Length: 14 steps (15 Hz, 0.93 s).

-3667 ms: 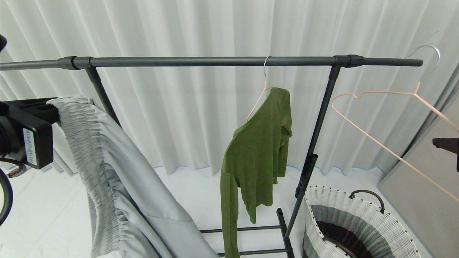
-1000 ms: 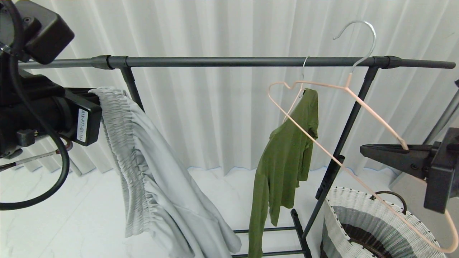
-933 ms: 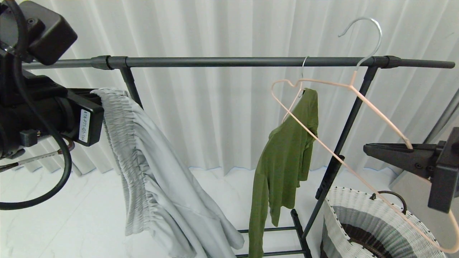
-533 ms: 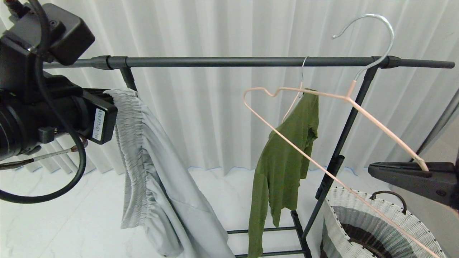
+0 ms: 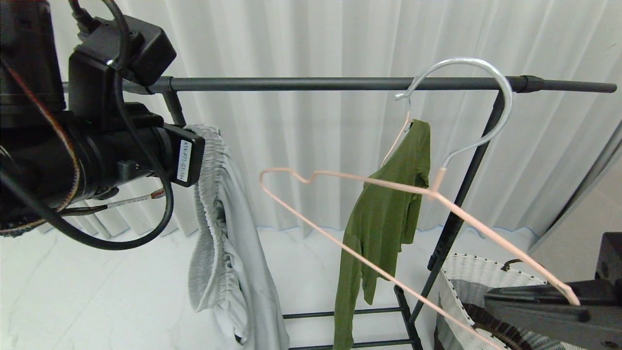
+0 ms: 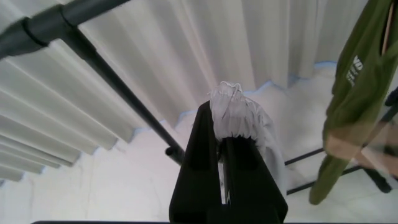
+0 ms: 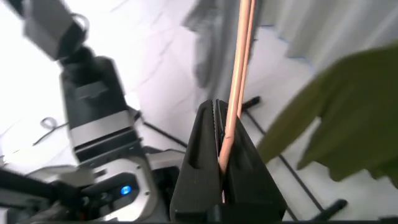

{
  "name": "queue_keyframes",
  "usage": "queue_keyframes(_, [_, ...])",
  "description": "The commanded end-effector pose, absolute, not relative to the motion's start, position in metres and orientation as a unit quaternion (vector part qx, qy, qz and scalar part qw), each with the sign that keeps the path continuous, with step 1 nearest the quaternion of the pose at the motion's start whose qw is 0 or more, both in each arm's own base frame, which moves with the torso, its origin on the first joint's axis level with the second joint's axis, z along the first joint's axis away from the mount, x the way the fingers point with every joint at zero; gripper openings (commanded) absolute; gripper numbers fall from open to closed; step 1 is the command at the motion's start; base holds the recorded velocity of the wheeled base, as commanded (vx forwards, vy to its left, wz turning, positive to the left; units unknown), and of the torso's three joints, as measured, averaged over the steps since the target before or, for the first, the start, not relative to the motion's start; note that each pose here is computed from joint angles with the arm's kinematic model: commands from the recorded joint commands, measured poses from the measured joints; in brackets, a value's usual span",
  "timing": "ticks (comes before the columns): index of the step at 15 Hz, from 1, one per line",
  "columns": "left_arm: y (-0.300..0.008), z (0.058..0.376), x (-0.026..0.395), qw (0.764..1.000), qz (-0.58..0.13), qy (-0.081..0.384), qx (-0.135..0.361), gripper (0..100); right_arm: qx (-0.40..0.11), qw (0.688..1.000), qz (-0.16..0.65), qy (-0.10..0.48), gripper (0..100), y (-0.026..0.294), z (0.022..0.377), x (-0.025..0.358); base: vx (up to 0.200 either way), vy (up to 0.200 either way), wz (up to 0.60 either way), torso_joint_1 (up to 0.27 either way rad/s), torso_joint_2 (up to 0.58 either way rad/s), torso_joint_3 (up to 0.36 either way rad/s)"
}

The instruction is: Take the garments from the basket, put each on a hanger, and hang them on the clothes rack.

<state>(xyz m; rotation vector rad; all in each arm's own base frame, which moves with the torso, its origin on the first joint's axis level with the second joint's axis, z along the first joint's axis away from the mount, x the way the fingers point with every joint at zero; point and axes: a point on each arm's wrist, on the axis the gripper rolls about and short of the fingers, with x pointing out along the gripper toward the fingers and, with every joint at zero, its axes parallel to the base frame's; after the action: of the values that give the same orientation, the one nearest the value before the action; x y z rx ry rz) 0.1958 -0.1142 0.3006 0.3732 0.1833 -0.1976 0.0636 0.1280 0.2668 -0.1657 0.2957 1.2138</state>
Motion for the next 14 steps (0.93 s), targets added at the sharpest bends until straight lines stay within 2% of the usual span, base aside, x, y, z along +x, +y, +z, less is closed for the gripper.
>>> queue_keyframes(1, [-0.121, 0.296, 0.206, 0.974, -0.097, 0.102, 0.177, 0, -0.088, 0.782, 0.597, 0.156, 0, 0.14, 0.259, 0.056, 0.0, 0.0, 0.0, 0.0, 0.0, 0.0])
queue_keyframes(10, [-0.135, 0.294, 0.225, 0.979, -0.068, 0.113, 0.153, 0, -0.084, 0.773, 0.602, 0.181, 0, 0.151, 0.252, 0.057, 0.0, 0.0, 0.0, 0.0, 0.0, 0.0])
queue_keyframes(14, [-0.139, 0.298, 0.23, 0.983, -0.048, 0.108, 0.144, 0, -0.051, 0.781, 0.597, 0.177, 0, 0.163, 0.249, 0.062, 0.0, 0.0, 0.0, 0.0, 0.0, 0.0])
